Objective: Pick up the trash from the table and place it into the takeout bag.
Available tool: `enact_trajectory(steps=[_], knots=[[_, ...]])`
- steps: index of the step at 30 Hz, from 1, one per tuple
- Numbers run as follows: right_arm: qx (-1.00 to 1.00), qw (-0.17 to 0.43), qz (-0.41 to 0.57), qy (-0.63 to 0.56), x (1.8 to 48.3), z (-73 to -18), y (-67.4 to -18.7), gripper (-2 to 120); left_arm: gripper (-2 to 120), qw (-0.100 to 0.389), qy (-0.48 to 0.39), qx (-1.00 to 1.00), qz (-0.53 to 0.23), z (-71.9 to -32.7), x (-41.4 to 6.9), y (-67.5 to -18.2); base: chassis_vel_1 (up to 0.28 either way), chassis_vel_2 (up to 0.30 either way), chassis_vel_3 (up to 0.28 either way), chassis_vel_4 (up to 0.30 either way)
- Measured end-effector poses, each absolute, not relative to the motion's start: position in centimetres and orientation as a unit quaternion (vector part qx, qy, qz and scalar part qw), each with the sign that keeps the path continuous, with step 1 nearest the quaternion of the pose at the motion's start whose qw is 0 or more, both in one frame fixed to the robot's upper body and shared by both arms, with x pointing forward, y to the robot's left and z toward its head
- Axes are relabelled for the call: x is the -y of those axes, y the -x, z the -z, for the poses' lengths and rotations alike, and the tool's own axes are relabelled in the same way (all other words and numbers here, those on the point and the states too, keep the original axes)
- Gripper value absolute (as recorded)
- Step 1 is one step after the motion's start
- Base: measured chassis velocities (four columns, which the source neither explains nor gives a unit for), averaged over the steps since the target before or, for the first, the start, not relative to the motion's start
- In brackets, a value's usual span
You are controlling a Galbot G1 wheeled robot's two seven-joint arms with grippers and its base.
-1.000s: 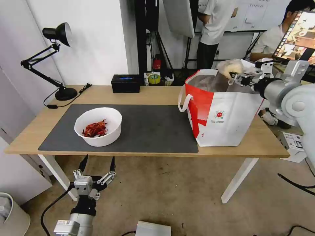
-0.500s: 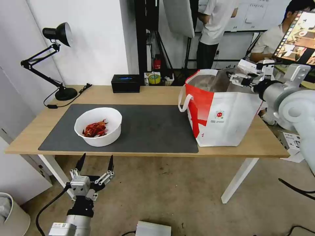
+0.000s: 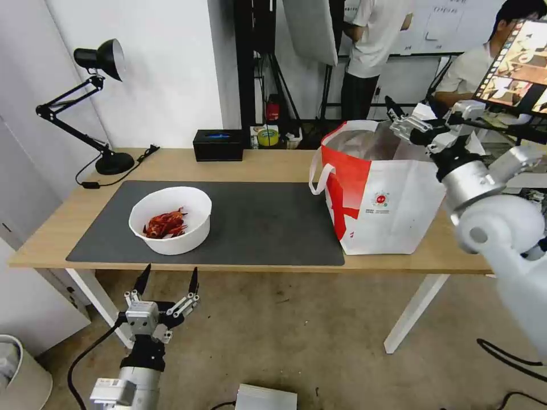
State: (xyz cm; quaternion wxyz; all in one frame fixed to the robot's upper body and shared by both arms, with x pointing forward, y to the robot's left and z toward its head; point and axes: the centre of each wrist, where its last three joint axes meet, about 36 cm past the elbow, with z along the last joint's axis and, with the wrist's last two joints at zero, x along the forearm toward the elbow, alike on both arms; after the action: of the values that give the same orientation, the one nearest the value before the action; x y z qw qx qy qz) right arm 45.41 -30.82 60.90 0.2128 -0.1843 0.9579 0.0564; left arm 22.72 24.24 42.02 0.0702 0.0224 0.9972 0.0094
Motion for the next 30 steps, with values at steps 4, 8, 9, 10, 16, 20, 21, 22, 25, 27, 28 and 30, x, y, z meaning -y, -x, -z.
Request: enact_trajectory(steps=[4,8,9,10,16,20,21,22,25,27,28,30], knots=[[-0.953,0.233,-0.038,0.191,29.2,-59.2,-43.1,100,100,0.064,-0.012,-0.998,-0.008,-42.2,-24.7,-22.9,0.0,0.0,0.0,0.0],[-0.954,0.23,-0.035,0.188,28.2,-57.4,-41.8,100,100,0.062,-0.011,-0.998,-0.008,-42.6,-25.0,-23.2,0.0,0.0,0.0,0.0],[-0.957,0.222,-0.038,0.182,27.8,-56.0,-40.9,100,100,0.061,-0.011,-0.998,-0.007,-42.7,-25.1,-23.3,0.0,0.0,0.0,0.0],[-0.961,0.212,-0.041,0.175,27.4,-54.5,-40.1,100,100,0.06,-0.01,-0.998,-0.006,-42.8,-25.2,-23.5,0.0,0.0,0.0,0.0],[-0.973,0.178,-0.047,0.14,26.4,-49.4,-37.5,100,100,0.054,-0.013,-0.998,-0.006,-42.7,-25.4,-23.9,0.0,0.0,0.0,0.0],[-0.979,0.167,-0.04,0.113,26.2,-47.0,-36.4,100,100,0.05,-0.02,-0.999,-0.006,-42.4,-25.3,-24.2,0.0,0.0,0.0,0.0],[-0.98,0.164,-0.04,0.107,26.1,-46.4,-36.1,100,100,0.049,-0.021,-0.999,-0.006,-42.3,-25.3,-24.2,0.0,0.0,0.0,0.0],[-0.981,0.159,-0.04,0.1,26.0,-45.7,-35.7,100,100,0.048,-0.024,-0.999,-0.006,-42.2,-25.4,-24.4,0.0,0.0,0.0,0.0],[-0.984,0.151,-0.034,0.091,25.8,-44.3,-35.0,100,100,0.046,-0.029,-0.999,-0.006,-41.9,-25.5,-24.7,0.0,0.0,0.0,0.0],[-0.985,0.145,-0.03,0.086,25.7,-43.4,-34.5,100,100,0.045,-0.031,-0.999,-0.005,-41.8,-25.7,-24.9,0.0,0.0,0.0,0.0],[-0.986,0.14,-0.029,0.084,25.6,-42.8,-34.2,100,100,0.043,-0.033,-0.999,-0.004,-41.7,-25.8,-25.0,0.0,0.0,0.0,0.0],[-0.988,0.127,-0.024,0.081,25.2,-41.7,-33.5,100,100,0.038,-0.036,-0.999,-0.001,-41.5,-26.1,-25.2,0.0,0.0,0.0,0.0]])
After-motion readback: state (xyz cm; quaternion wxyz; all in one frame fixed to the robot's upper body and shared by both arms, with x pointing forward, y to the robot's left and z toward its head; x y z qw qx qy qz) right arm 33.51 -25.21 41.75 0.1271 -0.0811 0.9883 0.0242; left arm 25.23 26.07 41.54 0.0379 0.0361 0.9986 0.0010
